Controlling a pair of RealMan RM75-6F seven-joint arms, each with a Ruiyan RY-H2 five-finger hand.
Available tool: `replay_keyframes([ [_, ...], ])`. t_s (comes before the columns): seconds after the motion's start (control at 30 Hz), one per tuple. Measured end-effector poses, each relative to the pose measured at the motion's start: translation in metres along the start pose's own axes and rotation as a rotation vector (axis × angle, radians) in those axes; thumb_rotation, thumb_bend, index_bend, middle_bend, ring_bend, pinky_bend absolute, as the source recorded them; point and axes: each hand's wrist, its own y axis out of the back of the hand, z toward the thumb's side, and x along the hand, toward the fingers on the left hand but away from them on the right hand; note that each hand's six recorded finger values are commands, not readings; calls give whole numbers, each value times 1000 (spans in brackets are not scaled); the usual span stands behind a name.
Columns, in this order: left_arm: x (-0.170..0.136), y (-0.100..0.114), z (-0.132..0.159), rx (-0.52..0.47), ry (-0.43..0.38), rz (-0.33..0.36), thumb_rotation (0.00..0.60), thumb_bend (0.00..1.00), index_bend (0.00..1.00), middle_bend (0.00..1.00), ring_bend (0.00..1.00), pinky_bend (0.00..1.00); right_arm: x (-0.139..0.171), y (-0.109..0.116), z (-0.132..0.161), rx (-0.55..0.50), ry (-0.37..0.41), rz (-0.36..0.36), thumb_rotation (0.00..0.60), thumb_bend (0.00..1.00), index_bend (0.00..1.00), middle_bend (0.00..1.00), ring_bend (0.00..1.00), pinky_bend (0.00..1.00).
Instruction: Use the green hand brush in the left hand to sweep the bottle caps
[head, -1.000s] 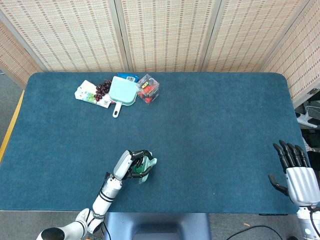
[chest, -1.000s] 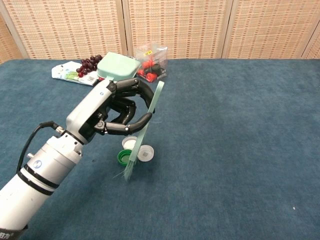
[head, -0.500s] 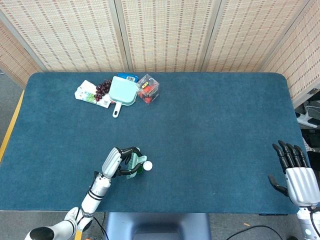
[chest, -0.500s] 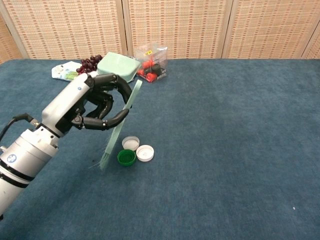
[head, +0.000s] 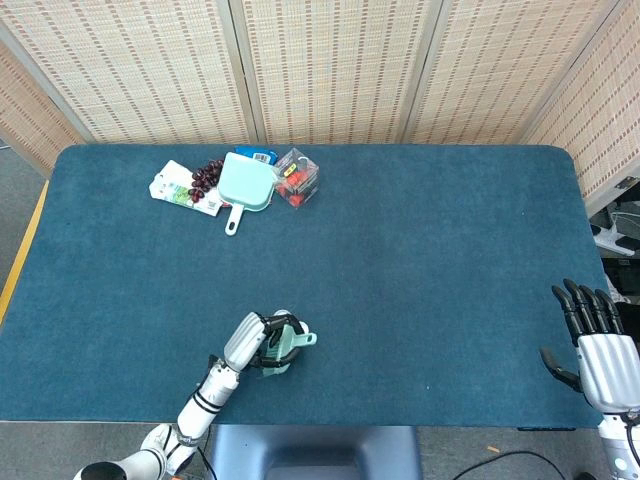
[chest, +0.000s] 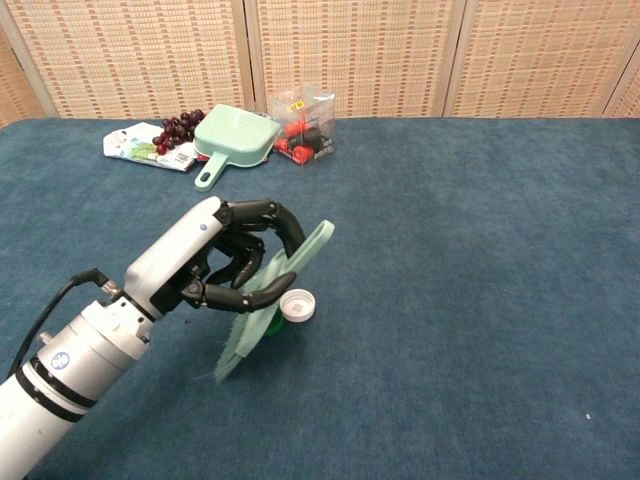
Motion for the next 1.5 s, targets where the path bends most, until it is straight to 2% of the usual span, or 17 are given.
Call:
replay_keyframes([
  [0.2, 6, -21, 26, -43, -88, -28, 600, 757, 724, 850, 800, 963, 1, 6, -3, -7, -8, -18, 600, 245, 0, 0, 0, 0],
  [0.37, 11, -17, 33, 5, -127, -11, 600, 757, 724, 850, 801, 963, 2, 7, -4, -9, -5, -17, 600, 244, 0, 0, 0, 0],
  [0.57, 12, 22, 22, 111, -139, 39, 600, 756, 724, 850, 800, 963, 3, 7, -3, -8, -1, -16, 600, 244, 0, 0, 0, 0],
  [0.73, -6, 71, 1, 278, -100, 51, 600, 752, 722, 849, 801, 963, 2, 3, -1, -1, 2, -3, 600, 245, 0, 0, 0, 0],
  [0.9, -39, 110, -24, 511, -17, -15, 600, 751, 719, 849, 801, 963, 1, -3, 2, 10, 7, 15, 600, 245, 0, 0, 0, 0],
  [1.07, -65, 125, -42, 722, 57, -107, 600, 706, 689, 819, 798, 961, -2, -8, 4, 20, 3, 29, 600, 244, 0, 0, 0, 0],
  [1.17, -80, 126, -54, 836, 109, -182, 600, 586, 566, 713, 793, 959, -3, -11, 5, 24, 3, 37, 600, 244, 0, 0, 0, 0],
  [1.2, -85, 125, -57, 862, 131, -212, 600, 537, 480, 630, 787, 957, -3, -12, 6, 25, 4, 41, 600, 245, 0, 0, 0, 0],
  [1.23, -88, 123, -60, 875, 147, -232, 600, 519, 438, 588, 782, 956, -3, -13, 6, 26, 6, 43, 600, 244, 0, 0, 0, 0],
  [1.27, -91, 122, -62, 885, 165, -250, 600, 476, 332, 477, 767, 954, -3, -13, 7, 27, 6, 44, 600, 245, 0, 0, 0, 0],
  [1.4, -96, 118, -68, 864, 239, -286, 600, 378, 51, 149, 708, 953, -3, -12, 6, 26, 0, 41, 600, 245, 0, 0, 0, 0],
  [1.5, -95, 120, -68, 822, 276, -274, 600, 356, 0, 33, 674, 952, -3, -11, 5, 28, -8, 39, 600, 244, 0, 0, 0, 0],
])
